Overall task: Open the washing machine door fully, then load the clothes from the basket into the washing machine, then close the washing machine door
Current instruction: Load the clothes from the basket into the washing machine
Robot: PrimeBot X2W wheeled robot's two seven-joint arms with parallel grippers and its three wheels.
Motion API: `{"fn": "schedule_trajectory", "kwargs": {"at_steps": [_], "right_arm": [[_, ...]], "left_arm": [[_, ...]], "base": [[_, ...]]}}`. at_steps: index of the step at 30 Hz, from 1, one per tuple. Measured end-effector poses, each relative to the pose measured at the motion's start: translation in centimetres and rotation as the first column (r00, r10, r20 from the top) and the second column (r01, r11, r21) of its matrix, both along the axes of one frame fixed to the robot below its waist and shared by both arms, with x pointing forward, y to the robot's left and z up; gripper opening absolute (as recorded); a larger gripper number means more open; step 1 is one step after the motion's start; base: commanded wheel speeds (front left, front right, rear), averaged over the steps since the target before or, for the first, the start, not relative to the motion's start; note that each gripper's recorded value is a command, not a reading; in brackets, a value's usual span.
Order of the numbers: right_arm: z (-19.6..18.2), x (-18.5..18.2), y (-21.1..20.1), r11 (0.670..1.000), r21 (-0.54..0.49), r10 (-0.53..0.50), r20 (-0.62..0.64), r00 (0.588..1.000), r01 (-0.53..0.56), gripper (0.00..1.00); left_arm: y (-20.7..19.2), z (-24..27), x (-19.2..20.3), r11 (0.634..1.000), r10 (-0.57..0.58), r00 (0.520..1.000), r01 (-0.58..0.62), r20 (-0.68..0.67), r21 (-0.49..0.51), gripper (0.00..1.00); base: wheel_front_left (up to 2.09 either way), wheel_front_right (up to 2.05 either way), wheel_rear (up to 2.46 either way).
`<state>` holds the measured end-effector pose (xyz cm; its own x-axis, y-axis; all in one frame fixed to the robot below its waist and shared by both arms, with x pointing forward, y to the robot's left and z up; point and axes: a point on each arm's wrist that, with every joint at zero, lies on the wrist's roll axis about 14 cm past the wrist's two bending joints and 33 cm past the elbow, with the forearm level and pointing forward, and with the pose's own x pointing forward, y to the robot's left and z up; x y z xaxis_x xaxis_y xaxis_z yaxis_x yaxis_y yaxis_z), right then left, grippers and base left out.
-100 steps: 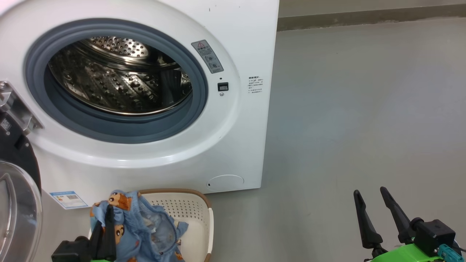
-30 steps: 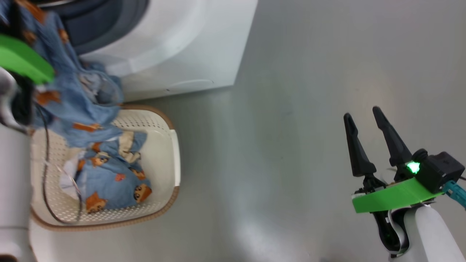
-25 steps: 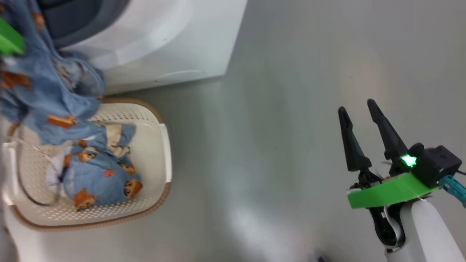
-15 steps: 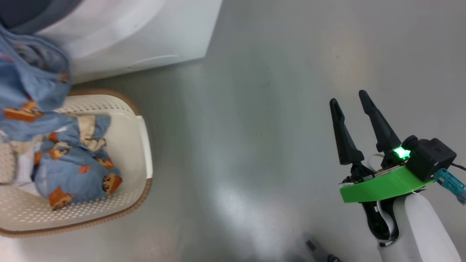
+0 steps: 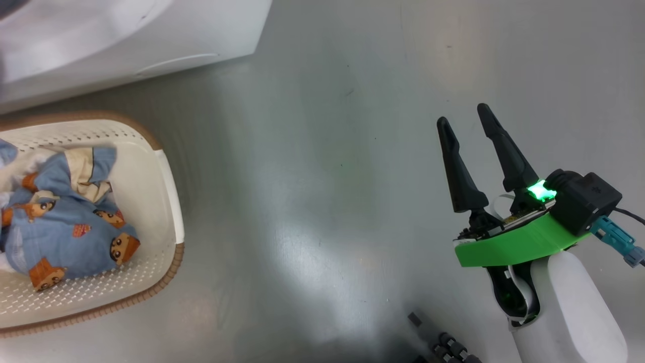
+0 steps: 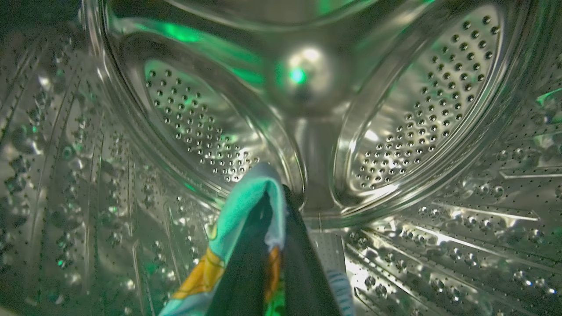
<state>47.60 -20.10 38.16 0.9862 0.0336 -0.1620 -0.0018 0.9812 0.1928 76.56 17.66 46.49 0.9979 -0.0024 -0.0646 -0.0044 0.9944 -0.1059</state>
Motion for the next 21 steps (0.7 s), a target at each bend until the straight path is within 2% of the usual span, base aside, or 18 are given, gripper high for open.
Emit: {"fn": "schedule_trajectory", "kwargs": {"at_steps": [5, 12, 16, 21], "right_arm": [[-0.4, 0.3, 0.6, 1.000, 0.013, 0.017, -0.006, 1.000, -0.017, 1.00], [-0.8, 0.3, 0.6, 1.000, 0.019, 0.016, -0.014, 1.000, -0.016, 1.00], [-1.0, 0.4, 0.7, 1.000, 0.020, 0.019, -0.018, 1.000, -0.019, 1.00], [-1.2, 0.5, 0.8, 1.000, 0.023, 0.021, -0.020, 1.000, -0.021, 1.00]], "left_arm": [[0.1, 3.9, 1.0, 0.999, 0.018, 0.981, -0.025, 0.191, 0.034, 0.00], [0.5, 6.6, 1.2, 0.998, 0.038, 0.944, -0.049, 0.329, 0.027, 0.00], [0.8, 5.8, 1.2, 0.999, 0.046, 0.949, -0.051, 0.313, 0.009, 0.00], [1.2, 2.7, 1.2, 0.998, 0.059, 0.975, -0.054, 0.214, -0.027, 0.00]], "base": [[0.00, 0.00, 0.00], [0.00, 0.00, 0.00], [0.00, 0.00, 0.00], [0.00, 0.00, 0.00]]}}
